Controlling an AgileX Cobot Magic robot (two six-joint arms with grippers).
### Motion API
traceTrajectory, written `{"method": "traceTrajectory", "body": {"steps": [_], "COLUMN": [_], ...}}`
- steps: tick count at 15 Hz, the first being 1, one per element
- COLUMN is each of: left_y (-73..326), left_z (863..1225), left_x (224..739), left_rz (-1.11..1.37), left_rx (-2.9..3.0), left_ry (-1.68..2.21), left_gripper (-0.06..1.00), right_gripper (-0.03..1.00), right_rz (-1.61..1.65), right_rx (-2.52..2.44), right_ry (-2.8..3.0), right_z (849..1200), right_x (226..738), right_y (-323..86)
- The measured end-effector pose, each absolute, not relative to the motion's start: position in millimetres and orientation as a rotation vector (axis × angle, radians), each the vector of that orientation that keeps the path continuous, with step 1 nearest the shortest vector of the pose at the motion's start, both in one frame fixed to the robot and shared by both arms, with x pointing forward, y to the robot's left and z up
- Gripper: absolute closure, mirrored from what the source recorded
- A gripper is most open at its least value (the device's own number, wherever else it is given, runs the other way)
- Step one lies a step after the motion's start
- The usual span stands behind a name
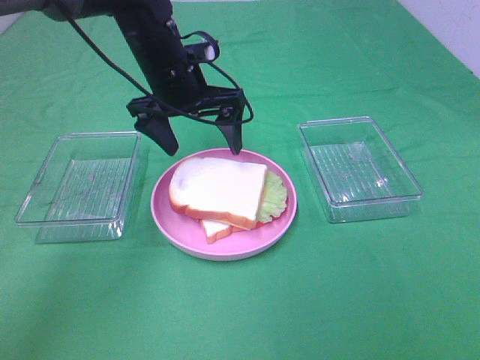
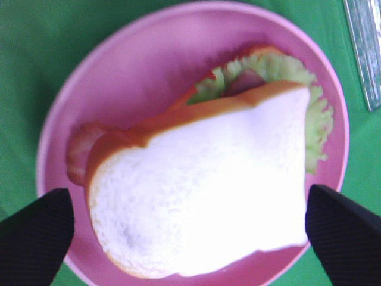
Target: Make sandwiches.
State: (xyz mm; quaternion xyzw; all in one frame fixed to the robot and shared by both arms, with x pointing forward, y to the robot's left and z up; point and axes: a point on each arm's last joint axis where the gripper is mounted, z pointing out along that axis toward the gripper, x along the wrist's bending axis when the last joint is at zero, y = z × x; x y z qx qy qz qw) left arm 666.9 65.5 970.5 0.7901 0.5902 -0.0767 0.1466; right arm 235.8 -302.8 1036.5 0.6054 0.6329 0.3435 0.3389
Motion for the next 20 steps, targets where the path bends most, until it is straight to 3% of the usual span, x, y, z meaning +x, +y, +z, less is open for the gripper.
{"method": "traceTrajectory", "body": {"steps": [6,9,10,15,17,20], "left_y": [92,146,190,288,314,321], "left_z": [1052,1085,1109,1149,1154,1156], "left_x": [667,656,633,543,498,441], "left_rz": [0.109,0.182,0.290,0.536,0.581,0.630], "left_rx": [2.210,2.127,2.101,1.981,1.893,1.828], "left_ry": [1.632,1.723,1.792,1.994,2.077,2.089], "left_gripper": [-0.04,-0.04,-0.04,-0.04,-0.04,-0.04], "right_gripper": [0.03,0.03,0.03,0.03,0.03,0.03], "right_rz": [0.895,0.895,0.895,0.895,0.895,0.895], "right_rx": [1.577,1.577,1.577,1.577,1.577,1.577], "right_ry": [1.648,1.648,1.648,1.648,1.648,1.648], "right_z": [1037,1037,1037,1037,1037,1037], "right_x": [236,236,236,236,236,236], "right_y": [-303,-303,-303,-303,-303,-303]}}
